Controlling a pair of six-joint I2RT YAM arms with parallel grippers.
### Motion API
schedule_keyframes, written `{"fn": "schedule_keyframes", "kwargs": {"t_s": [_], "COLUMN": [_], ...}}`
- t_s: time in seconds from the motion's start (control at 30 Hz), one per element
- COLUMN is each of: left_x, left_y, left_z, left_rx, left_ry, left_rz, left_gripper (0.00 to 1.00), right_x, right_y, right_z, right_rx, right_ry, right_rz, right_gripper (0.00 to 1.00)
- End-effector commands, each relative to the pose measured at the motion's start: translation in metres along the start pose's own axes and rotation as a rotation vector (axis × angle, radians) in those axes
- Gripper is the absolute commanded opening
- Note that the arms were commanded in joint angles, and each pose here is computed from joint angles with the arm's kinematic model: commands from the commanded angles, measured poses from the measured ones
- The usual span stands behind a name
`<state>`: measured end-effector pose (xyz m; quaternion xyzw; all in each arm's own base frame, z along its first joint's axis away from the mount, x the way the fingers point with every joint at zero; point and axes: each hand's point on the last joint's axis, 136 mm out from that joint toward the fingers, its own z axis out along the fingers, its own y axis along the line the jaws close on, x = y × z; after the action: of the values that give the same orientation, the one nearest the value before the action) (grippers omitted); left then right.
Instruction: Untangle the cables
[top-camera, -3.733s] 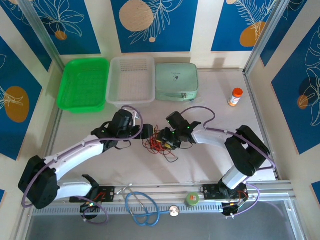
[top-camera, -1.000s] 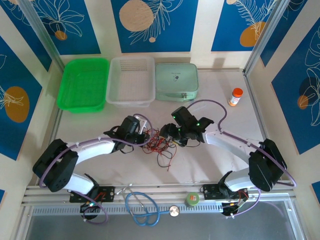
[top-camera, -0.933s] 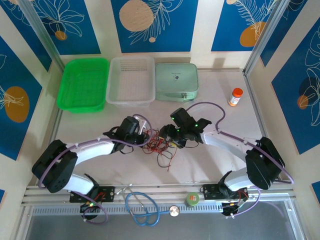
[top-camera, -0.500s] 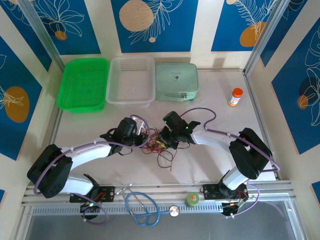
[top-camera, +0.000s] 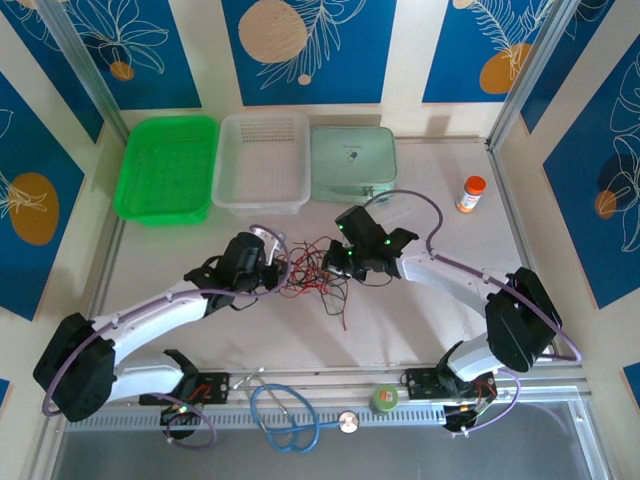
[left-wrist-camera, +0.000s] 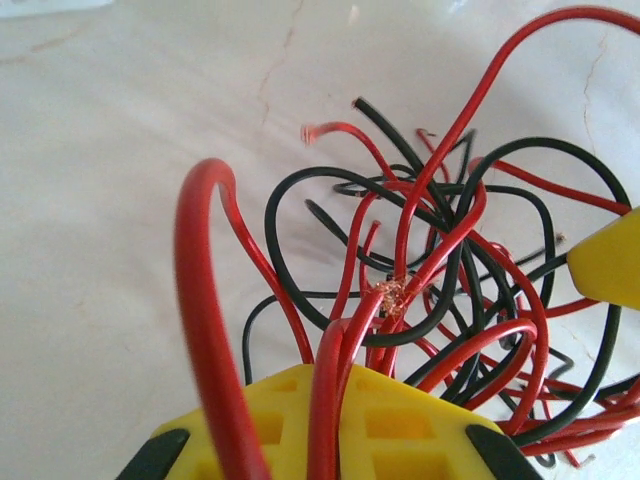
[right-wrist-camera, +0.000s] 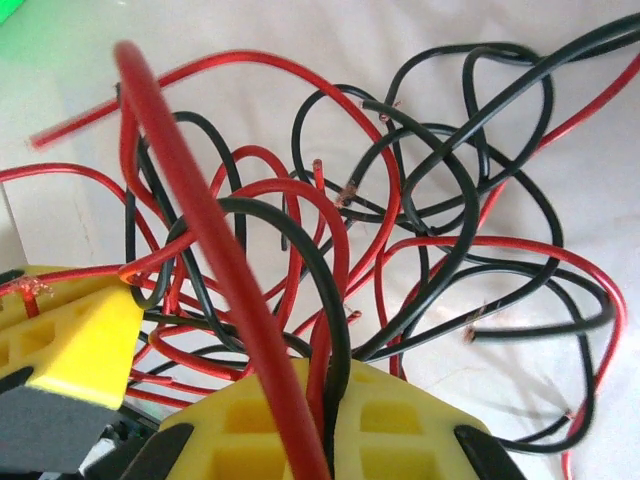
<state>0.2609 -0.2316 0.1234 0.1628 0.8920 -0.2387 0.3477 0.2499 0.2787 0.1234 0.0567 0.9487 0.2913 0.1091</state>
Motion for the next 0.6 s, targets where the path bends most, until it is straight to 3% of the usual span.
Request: {"fn": "schedule_keyframes", "kwargs": {"t_s": [0.0,0.13,0.33,0.47,0.57], "left_x": [0.008,0.013,0.016,0.018,0.018], "left_y": [0.017,0.024,0.036,0.034,0.020], "left_z": [-0.005,-0.004,-0.007,-0.003,0.002], "left_rx": [-0.096,-0.126,-0.178,-0.163,-0.081], "left_ry": [0.038,0.061,0.069,0.076,0.077], "left_rz": [0.030,0.036,0.039,0.028,0.022], "left_gripper": [0.00,0.00,0.00,0.11,0.19], "right_x": [0.005,0.005,-0.007,-0.010,-0.008], "right_y": [-0.020,-0.036,-0.055,-0.062,-0.058], "right_z": [0.001,0.005,-0.004,-0.003,0.005], "right_rx": [0.087,0.177,0.279,0.307,0.280], "right_ry": [0.082,0.107,0.042,0.012,-0.012], "right_rz": [-0.295,-0.425,-0.465,-0.439,-0.412], "right_gripper": [0.00,0.00,0.00,0.00,0.00]}}
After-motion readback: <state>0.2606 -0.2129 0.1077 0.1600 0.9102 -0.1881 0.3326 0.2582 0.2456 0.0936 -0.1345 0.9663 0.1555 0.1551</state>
